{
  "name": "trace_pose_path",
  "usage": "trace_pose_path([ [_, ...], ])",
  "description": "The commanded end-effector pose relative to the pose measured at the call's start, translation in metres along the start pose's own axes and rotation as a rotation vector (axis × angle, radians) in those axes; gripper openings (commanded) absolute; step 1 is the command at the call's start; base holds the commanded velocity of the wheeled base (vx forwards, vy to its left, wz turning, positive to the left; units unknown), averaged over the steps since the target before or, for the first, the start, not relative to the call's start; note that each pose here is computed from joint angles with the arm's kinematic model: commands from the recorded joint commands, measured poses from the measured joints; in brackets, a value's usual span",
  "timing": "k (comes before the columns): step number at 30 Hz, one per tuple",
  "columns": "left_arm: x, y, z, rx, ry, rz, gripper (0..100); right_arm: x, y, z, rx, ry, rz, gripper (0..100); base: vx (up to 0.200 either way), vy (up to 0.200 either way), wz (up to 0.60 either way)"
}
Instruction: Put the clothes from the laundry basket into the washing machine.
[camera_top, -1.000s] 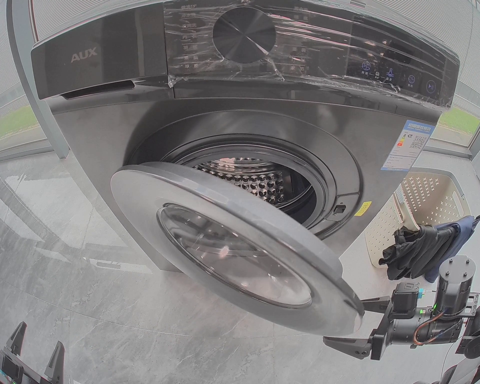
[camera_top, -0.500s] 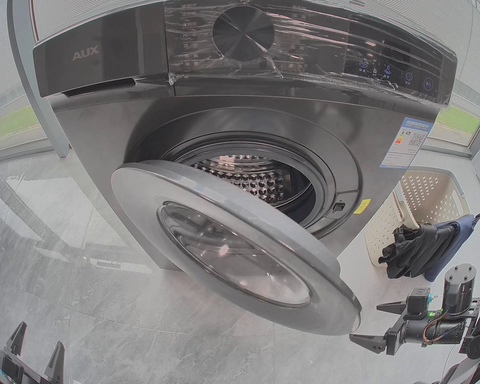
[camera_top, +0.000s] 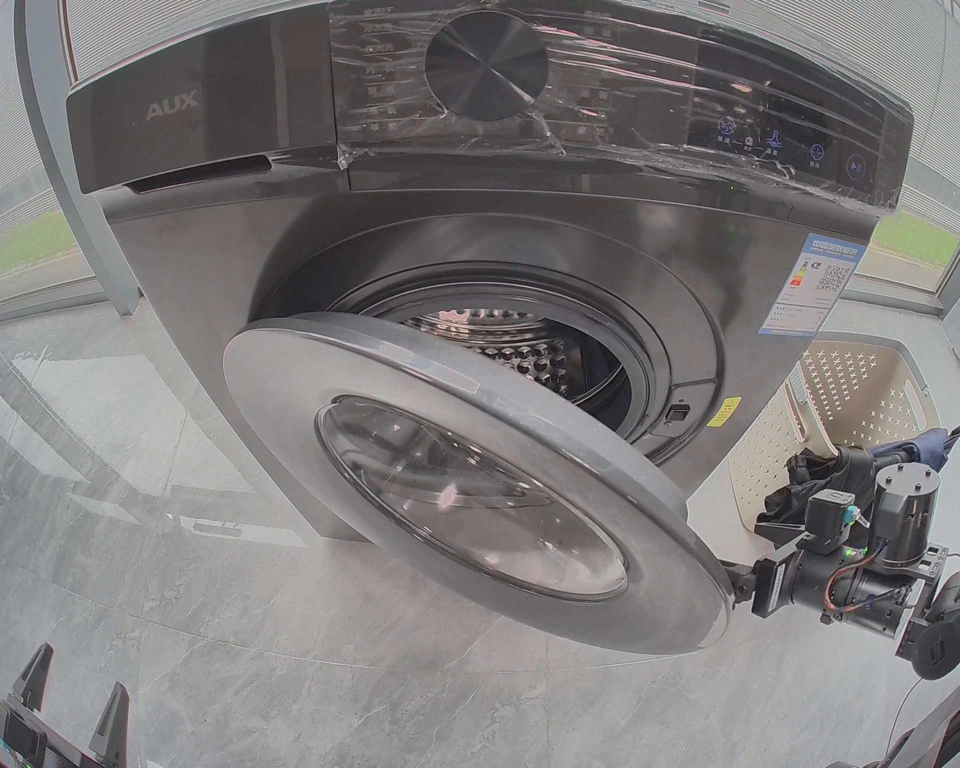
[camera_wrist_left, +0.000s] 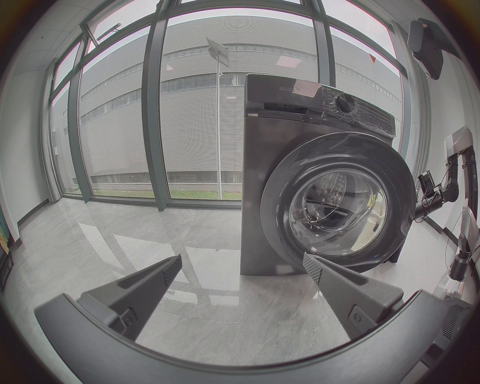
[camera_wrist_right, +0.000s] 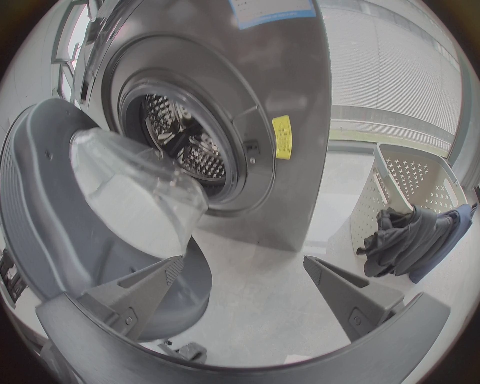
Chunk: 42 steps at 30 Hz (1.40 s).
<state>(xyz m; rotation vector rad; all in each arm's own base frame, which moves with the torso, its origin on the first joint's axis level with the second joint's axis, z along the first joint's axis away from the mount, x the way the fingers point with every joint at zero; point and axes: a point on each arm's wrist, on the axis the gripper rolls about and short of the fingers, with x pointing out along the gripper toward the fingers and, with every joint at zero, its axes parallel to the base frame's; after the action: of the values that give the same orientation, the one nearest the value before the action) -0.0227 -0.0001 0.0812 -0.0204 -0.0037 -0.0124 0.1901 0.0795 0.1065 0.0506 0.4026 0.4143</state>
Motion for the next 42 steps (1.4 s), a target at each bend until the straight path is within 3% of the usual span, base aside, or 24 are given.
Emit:
trace_pose_path([
  [1,0.0,0.0,-0.005,-0.001,0.002,0.0,100,0.009,0.008,-0.007,-0.001,0.035,0.03,100,0.0,0.0,0.0],
  [8,0.0,0.0,-0.005,-0.001,0.002,0.0,100,-0.003,0.026,-0.024,-0.044,0.097,0.118,100,0.0,0.0,0.0],
  [14,0.0,0.0,-0.005,-0.001,0.002,0.0,100,-0.008,0.032,-0.031,-0.058,0.127,0.159,100,0.0,0.0,0.0],
  [26,0.0,0.0,-0.005,0.002,0.002,0.0,100,-0.001,0.031,-0.024,-0.054,0.092,0.099,100,-0.1,0.0,0.0],
  [37,0.0,0.0,-0.005,0.002,0.002,-0.001,100,-0.001,0.061,-0.031,-0.109,0.093,0.24,100,0.0,0.0,0.0],
  [42,0.0,0.0,-0.005,0.002,0.002,-0.001,100,-0.001,0.062,-0.031,-0.091,0.096,0.248,100,0.0,0.0,0.0],
])
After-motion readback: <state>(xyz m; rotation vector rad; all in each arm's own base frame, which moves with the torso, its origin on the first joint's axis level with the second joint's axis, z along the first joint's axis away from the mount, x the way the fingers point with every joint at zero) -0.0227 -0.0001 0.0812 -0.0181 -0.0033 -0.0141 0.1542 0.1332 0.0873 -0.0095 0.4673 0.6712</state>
